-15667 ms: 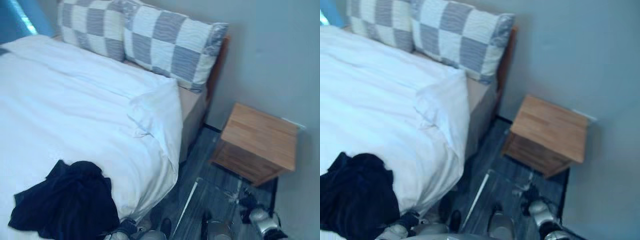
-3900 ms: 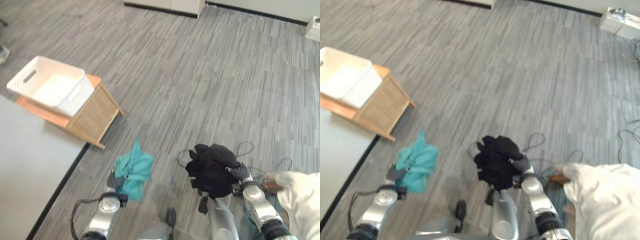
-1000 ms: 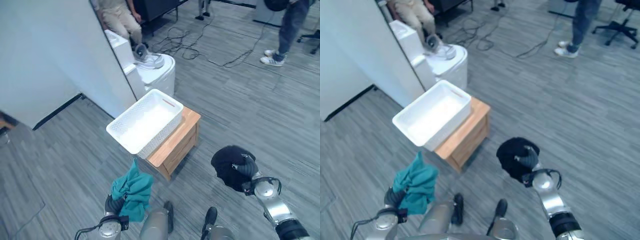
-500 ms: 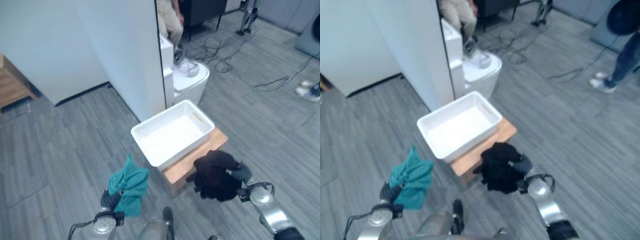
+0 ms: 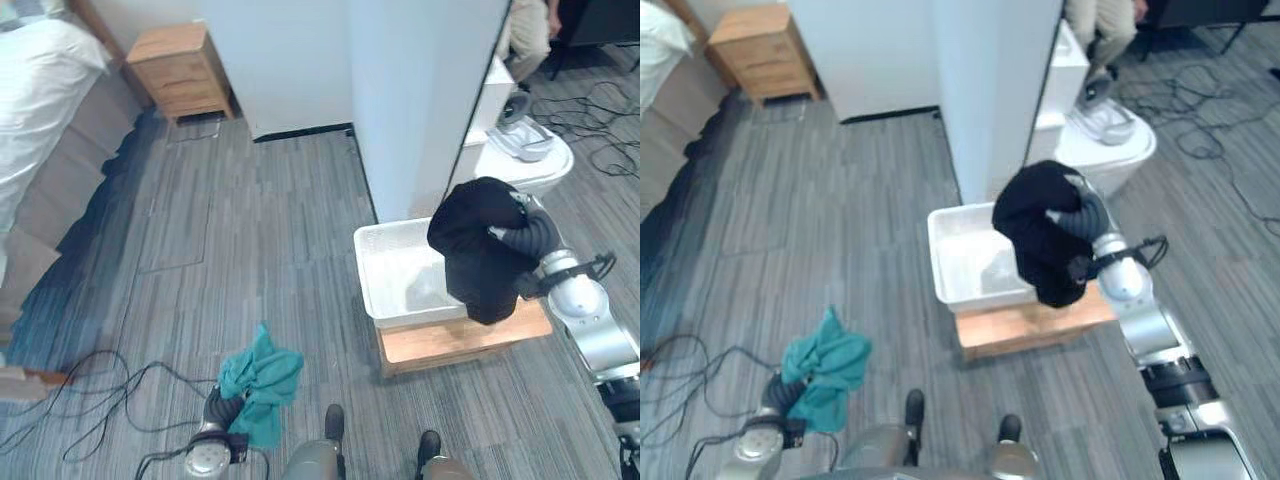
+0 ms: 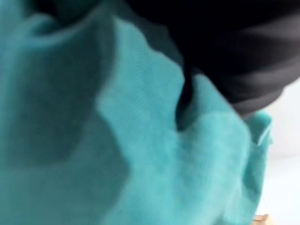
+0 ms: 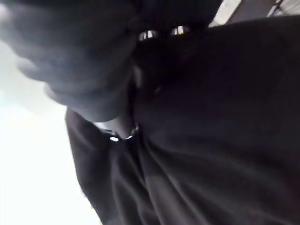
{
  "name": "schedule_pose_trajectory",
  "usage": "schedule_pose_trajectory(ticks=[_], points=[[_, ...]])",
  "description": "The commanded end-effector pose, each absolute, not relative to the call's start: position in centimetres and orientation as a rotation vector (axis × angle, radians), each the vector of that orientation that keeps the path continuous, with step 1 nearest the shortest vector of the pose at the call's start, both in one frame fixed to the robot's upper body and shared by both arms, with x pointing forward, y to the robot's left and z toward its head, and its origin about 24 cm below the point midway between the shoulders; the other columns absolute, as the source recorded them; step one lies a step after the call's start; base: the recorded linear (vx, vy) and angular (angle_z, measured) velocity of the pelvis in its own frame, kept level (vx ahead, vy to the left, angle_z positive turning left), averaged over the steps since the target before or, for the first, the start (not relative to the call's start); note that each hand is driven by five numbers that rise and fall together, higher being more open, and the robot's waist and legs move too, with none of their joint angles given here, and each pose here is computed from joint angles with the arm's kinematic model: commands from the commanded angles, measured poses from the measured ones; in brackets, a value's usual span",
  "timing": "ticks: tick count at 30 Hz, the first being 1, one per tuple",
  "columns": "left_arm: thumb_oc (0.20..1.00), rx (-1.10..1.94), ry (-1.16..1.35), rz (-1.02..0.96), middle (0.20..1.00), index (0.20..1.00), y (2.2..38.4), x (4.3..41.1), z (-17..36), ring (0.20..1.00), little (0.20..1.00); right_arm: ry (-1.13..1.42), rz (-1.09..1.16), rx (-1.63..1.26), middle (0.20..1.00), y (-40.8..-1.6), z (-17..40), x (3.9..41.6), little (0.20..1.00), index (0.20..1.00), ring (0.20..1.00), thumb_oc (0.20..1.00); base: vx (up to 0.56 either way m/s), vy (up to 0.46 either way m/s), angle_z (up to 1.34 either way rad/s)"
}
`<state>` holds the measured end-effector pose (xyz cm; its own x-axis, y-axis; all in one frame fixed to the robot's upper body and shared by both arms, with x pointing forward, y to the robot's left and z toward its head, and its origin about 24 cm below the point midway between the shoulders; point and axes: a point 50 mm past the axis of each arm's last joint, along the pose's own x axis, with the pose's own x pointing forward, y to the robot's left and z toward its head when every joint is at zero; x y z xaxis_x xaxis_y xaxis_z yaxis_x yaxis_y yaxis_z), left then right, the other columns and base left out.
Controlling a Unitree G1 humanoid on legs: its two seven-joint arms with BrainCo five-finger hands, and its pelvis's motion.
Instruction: Tidy up the quilt and then pick up the clothes from the bed and put them into the laundry hamper.
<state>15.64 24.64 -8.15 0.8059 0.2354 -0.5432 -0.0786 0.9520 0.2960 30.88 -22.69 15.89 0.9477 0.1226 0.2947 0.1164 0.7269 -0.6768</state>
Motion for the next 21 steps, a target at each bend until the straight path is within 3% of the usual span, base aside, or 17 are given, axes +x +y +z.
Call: schedule_pose_trajectory(ticks=[1,7,11,16,17,21], points=[[0.2,0.282,0.452,0.104,0.2,0.2,24.7,18.3,-5.5,0.2,0.2,-0.51,0.026,-0.8,0.2,-21.4,20.9,32.7,0.2,0.2,0.2,0.2,0.07,0.019,0.18],[0.2,0.308,0.388,0.034,0.2,0.2,24.3,18.7,-4.3,0.2,0.2,-0.472,-0.078,-0.912,0.2,-22.5,23.5,36.0,0.2,0.2,0.2,0.2,-0.06,0.022,0.09],[0.2,0.315,0.293,0.02,0.2,0.2,24.3,19.7,-2.4,0.2,0.2,-0.345,-0.238,-1.067,0.2,-26.5,23.6,37.0,0.2,0.2,0.2,0.2,-0.1,0.013,0.11],[0.2,0.31,0.188,0.013,0.2,0.2,24.0,20.9,-0.4,0.2,0.2,-0.202,-0.364,-1.055,0.2,-30.1,21.4,36.7,0.2,0.2,0.2,0.2,-0.07,-0.007,0.14],[0.2,0.311,0.147,0.009,0.2,0.2,23.8,21.4,0.5,0.2,0.2,-0.18,-0.384,-1.045,1.0,-30.6,20.7,36.6,1.0,1.0,1.0,1.0,-0.02,0.005,0.05],[0.2,0.338,-0.035,0.006,0.2,0.2,23.5,23.4,4.2,0.2,0.2,-0.163,-0.328,-1.126,1.0,-29.7,18.5,36.2,1.0,1.0,1.0,1.0,-0.01,0.001,0.01]])
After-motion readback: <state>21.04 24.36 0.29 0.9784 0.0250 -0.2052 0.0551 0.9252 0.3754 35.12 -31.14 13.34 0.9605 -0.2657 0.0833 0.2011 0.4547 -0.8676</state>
